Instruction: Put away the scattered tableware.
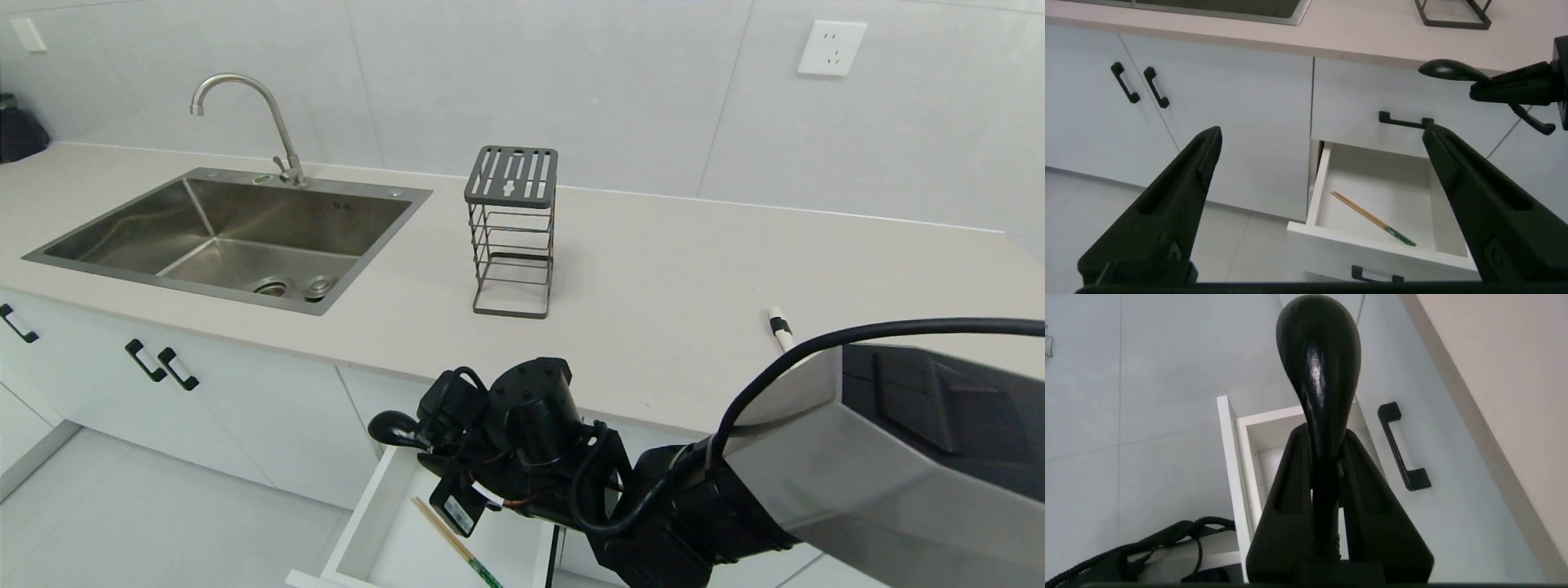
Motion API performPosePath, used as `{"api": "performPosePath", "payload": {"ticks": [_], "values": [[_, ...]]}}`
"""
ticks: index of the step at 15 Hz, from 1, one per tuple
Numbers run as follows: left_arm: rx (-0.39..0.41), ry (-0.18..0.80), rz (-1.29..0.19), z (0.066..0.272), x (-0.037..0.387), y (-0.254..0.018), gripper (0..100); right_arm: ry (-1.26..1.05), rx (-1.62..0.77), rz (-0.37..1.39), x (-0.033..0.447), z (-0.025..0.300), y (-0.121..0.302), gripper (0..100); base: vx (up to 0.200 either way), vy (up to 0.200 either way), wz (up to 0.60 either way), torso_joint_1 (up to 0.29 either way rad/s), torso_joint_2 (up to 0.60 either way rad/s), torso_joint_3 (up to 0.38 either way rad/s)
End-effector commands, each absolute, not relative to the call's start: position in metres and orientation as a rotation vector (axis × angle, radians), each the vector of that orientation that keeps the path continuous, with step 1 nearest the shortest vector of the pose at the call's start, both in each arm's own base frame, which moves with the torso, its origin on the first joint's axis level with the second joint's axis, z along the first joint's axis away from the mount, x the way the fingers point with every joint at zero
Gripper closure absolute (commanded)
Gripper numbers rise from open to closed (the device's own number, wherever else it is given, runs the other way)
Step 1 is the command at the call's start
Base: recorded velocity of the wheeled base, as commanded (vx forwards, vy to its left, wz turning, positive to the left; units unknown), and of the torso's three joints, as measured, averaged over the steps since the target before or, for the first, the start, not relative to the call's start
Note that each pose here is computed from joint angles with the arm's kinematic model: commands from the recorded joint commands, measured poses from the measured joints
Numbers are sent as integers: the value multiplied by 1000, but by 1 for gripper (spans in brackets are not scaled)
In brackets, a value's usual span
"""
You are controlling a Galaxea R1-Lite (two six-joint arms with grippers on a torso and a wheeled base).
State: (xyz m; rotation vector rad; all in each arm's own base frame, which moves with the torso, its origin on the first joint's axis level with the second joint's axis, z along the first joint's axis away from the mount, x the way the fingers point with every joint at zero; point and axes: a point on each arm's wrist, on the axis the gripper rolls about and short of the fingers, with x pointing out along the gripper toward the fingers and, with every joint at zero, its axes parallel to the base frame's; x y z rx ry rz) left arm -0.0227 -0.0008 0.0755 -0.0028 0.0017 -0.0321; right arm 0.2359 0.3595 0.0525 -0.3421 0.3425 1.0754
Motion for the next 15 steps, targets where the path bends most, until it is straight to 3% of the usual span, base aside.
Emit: {"api": "performPosePath", "payload": {"ticks": [1, 7, 15], "values": [[-3, 5, -32, 75, -23, -1, 0, 348, -345, 1076, 236, 49, 360, 100, 0, 0, 0, 0, 0, 0], [-3, 3, -32, 76, -23, -1, 0, 355, -345, 1081, 237, 45, 363, 100, 0, 0, 0, -84, 170, 86], [-3, 3, -32, 76, -23, -1, 0, 376, -349, 1115, 232, 37, 366, 100, 0, 0, 0, -196, 391, 186]]}}
